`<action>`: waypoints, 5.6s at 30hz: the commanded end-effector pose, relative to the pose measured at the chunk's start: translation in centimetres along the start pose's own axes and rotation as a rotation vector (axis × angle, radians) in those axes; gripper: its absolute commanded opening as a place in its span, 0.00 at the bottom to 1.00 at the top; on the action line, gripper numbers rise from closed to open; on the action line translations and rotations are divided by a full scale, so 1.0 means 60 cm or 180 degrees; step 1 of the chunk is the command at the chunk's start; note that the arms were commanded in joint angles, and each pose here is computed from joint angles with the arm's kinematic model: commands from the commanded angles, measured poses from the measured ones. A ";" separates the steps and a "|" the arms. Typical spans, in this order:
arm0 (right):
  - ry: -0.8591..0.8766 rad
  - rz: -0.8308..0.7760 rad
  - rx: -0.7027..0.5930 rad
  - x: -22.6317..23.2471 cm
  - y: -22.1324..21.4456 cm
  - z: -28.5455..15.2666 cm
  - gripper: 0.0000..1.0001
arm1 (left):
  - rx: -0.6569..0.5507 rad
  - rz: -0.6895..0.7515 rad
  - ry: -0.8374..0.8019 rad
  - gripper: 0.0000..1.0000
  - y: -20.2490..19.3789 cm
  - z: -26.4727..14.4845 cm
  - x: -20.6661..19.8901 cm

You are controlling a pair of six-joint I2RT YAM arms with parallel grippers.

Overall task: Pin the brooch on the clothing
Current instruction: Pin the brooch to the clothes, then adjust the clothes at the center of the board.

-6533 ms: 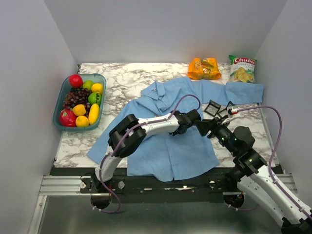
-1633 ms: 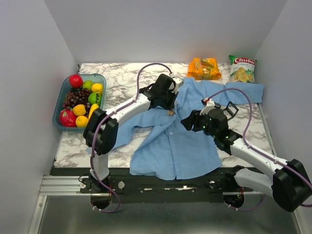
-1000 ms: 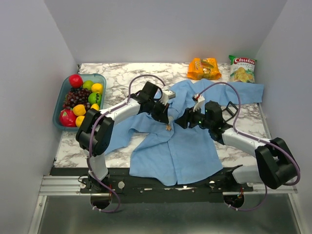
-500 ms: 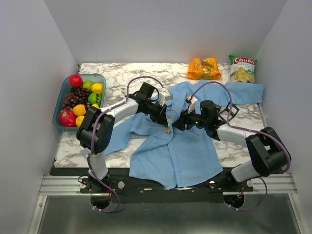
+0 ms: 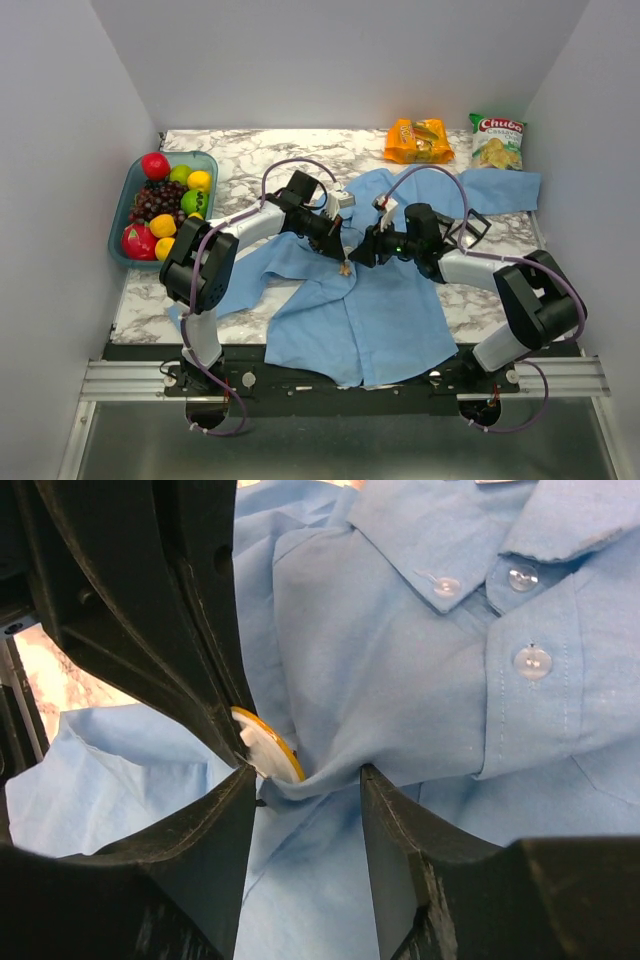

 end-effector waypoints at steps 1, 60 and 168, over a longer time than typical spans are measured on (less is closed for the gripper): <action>0.0171 -0.0131 -0.0035 0.010 0.013 0.015 0.52 | -0.0086 0.0074 -0.0185 0.00 0.011 -0.001 -0.007; -0.0064 0.0038 -0.0400 0.016 0.014 0.009 0.31 | 0.0016 0.0032 0.0080 0.00 0.003 -0.009 0.001; -0.2205 0.0879 -0.0107 -0.025 0.031 -0.075 0.61 | -0.0025 -0.0927 0.2773 0.00 0.062 -0.217 0.439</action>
Point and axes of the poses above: each gripper's point midway between its finger pads, its own z axis out along the fingers, its own x axis along the line the jaws close on, y = z × x, the point moved 7 cm from there along -z, back along the fingers, and after that the axes turned 15 degrees about z, right-handed, at the moved point
